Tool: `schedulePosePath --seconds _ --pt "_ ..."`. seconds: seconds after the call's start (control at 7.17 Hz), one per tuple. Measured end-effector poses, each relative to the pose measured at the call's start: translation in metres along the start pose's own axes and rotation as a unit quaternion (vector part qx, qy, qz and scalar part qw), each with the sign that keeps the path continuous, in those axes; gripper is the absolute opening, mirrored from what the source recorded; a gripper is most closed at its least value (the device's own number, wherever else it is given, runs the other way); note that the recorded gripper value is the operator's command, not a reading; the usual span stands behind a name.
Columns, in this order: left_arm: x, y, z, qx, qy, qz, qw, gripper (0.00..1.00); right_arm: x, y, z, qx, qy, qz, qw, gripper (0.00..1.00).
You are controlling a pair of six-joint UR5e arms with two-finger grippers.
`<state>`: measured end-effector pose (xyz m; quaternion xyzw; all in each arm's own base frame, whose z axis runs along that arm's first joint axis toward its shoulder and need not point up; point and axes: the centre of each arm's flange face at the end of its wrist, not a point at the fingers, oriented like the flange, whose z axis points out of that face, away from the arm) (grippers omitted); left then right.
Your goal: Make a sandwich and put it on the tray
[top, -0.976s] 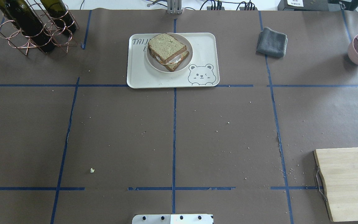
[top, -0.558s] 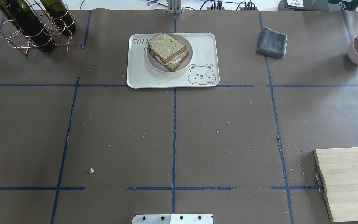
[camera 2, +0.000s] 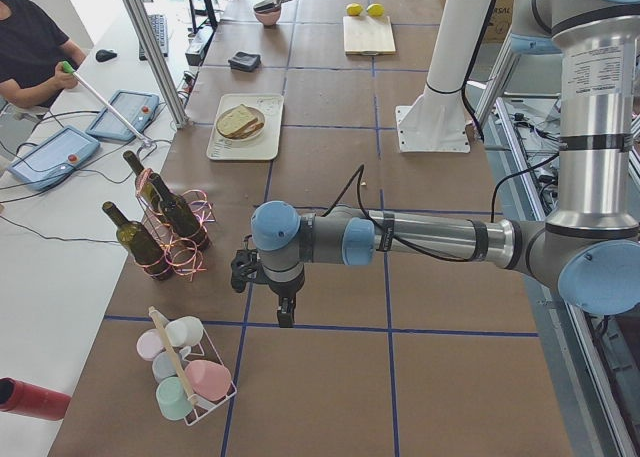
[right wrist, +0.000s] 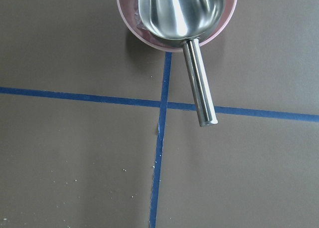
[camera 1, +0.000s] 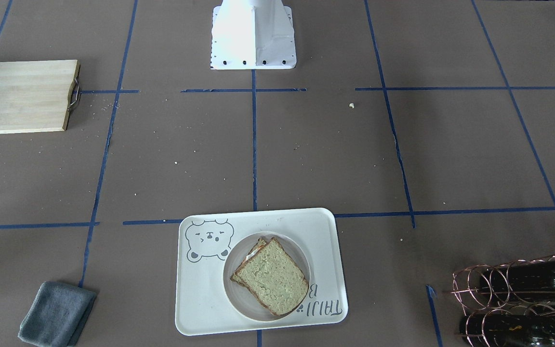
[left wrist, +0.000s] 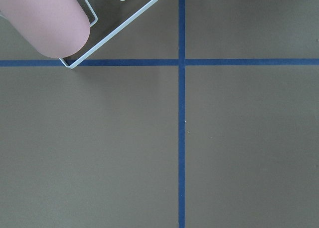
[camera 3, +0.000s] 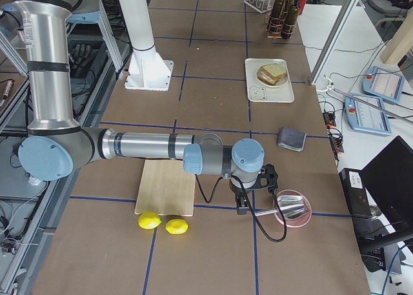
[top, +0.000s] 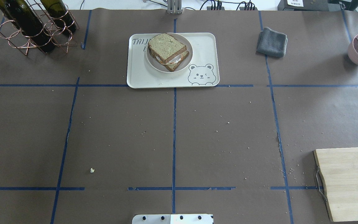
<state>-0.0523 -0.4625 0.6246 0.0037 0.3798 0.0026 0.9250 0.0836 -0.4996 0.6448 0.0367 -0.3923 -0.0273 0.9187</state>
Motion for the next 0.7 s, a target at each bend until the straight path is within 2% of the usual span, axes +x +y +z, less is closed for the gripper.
schedulePosePath --seconds 0.7 --pt "0.0013 -0.0017 -0.0011 0.001 0.000 0.003 1.0000 1.00 -0.0004 -0.0004 -0.0007 0.001 0.000 -0.001 1.0000 1.00"
